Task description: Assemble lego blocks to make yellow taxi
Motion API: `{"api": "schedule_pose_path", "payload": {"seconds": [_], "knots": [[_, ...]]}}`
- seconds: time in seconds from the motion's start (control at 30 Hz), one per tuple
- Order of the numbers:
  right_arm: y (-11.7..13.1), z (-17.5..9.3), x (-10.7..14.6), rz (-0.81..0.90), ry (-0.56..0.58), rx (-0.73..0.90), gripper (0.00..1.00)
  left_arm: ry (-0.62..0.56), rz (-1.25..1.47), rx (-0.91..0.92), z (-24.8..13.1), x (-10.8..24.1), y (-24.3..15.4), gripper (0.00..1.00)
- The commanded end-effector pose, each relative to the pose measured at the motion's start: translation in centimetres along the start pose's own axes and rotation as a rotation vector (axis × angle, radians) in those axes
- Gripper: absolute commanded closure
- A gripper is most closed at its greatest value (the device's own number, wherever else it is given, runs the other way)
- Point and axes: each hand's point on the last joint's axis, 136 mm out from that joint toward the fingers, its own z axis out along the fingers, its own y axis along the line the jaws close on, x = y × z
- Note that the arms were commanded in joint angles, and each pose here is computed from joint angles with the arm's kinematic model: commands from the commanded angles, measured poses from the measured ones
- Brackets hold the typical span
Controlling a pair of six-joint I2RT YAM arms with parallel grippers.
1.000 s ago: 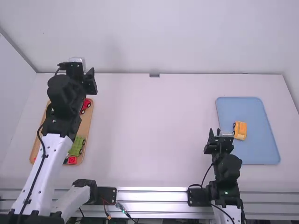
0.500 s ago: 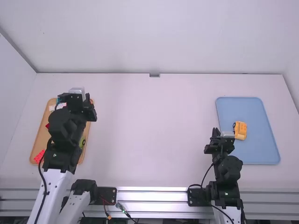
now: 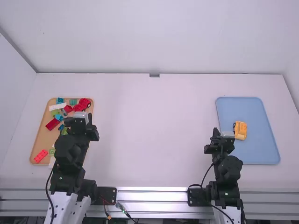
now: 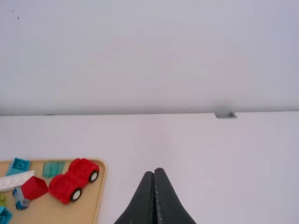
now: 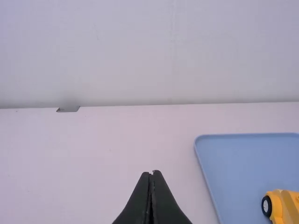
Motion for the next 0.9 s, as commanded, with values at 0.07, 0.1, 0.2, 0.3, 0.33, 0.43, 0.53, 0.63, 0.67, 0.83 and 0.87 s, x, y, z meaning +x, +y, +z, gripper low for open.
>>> {"api": "schedule_pose_path", "payload": {"seconds": [0.07, 0.1, 0.2, 0.3, 0.33, 0.43, 0.53, 0.63, 0.67, 0.83, 0.87], "knots": [[0.0, 0.0, 0.5, 0.004, 0.009, 0.003, 1.00, -0.009, 0.001, 0.004, -0.5, 1.8, -0.1, 1.00], [0.0, 0.0, 0.5, 0.004, 0.009, 0.003, 1.00, -0.009, 0.001, 0.004, -0.5, 1.9, -0.1, 1.00], [0.0, 0.0, 0.5, 0.004, 0.009, 0.003, 1.00, -0.009, 0.001, 0.004, -0.7, 3.3, -0.1, 1.00], [0.0, 0.0, 0.5, 0.004, 0.009, 0.003, 1.00, -0.009, 0.001, 0.004, -0.8, 4.7, -0.1, 1.00], [0.0, 0.0, 0.5, 0.004, 0.009, 0.003, 1.00, -0.009, 0.001, 0.004, -0.8, 4.9, -0.1, 1.00], [0.0, 0.0, 0.5, 0.004, 0.009, 0.003, 1.00, -0.009, 0.001, 0.004, -0.9, 5.9, -0.1, 1.00], [0.0, 0.0, 0.5, 0.004, 0.009, 0.003, 1.00, -0.009, 0.001, 0.004, -0.9, 7.0, -0.1, 1.00], [0.0, 0.0, 0.5, 0.004, 0.009, 0.003, 1.00, -0.009, 0.001, 0.004, -0.8, 7.8, -0.1, 1.00], [0.0, 0.0, 0.5, 0.004, 0.009, 0.003, 1.00, -0.009, 0.001, 0.004, -0.8, 8.0, -0.1, 1.00], [0.0, 0.0, 0.5, 0.004, 0.009, 0.003, 1.00, -0.014, 0.001, 0.004, -0.7, 9.2, -0.1, 1.00], [0.0, 0.0, 0.5, 0.004, 0.009, 0.003, 1.00, -0.024, 0.001, 0.004, -0.8, 9.0, -0.1, 1.00]]}}
